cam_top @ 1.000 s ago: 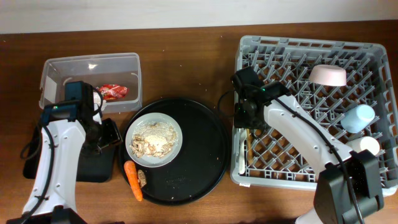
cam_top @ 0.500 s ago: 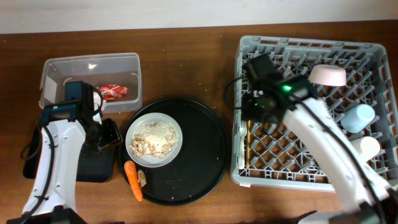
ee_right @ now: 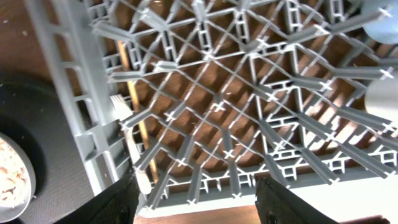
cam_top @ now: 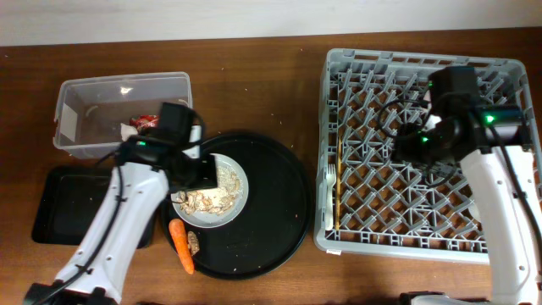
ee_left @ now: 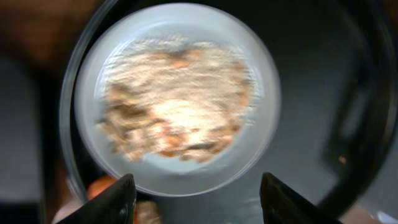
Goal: Sort waste into correct bins and load items into the dishwasher rack
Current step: 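Grasp the rim of the white plate with the left gripper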
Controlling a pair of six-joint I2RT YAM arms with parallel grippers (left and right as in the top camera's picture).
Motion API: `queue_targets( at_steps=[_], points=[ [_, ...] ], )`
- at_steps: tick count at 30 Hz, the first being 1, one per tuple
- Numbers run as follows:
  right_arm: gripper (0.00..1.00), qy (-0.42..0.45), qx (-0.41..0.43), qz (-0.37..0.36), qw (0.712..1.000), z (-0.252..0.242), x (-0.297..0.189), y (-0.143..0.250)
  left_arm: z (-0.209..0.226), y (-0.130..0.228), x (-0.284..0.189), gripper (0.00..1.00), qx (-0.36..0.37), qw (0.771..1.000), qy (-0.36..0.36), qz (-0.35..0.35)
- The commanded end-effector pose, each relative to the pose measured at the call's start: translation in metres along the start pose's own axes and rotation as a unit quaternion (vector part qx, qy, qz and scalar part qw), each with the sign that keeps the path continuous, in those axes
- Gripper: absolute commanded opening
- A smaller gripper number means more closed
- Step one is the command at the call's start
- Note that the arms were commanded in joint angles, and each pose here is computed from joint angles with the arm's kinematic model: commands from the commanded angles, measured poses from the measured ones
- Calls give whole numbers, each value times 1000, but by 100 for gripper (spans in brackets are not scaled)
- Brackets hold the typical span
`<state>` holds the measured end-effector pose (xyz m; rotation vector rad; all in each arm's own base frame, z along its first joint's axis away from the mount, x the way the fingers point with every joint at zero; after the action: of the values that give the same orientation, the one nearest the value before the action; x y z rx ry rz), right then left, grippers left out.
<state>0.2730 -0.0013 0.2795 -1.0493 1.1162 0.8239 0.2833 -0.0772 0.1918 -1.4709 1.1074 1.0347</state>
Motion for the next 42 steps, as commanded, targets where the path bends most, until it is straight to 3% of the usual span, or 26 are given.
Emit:
queue_targets(
  at_steps=[1, 11, 18, 32, 36, 42],
  points=[
    [65, -1, 9, -2, 1000, -15, -5, -3, -36, 10, 14, 63, 49, 999, 16, 16],
    [65, 7, 10, 3, 1000, -29, -6, -3, -88, 35, 85, 62, 136, 986, 2, 92],
    [65, 7, 10, 3, 1000, -29, -6, -3, -80, 38, 111, 55, 140, 983, -45, 110],
    [65, 7, 10, 2, 1000, -29, -6, -4, -74, 46, 134, 40, 139, 977, -69, 147],
    [65, 8, 10, 3, 1000, -30, -6, -3, -71, 50, 136, 19, 139, 975, -72, 155],
    [65, 7, 10, 3, 1000, -30, -6, -3, -69, 48, 135, 1, 141, 975, -83, 151]
  ],
)
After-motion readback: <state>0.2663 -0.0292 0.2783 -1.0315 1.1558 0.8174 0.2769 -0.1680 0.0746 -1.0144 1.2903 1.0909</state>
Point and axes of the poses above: each gripper's point midway between its finger pads, its own x axis out along the fingers, its own z axis along the line the jaws close on, y = z × x, the point moved 7 cm from there along -x, back along the fingers, and after that the axes turned 3 degrees about -x, right-handed, at the moved point
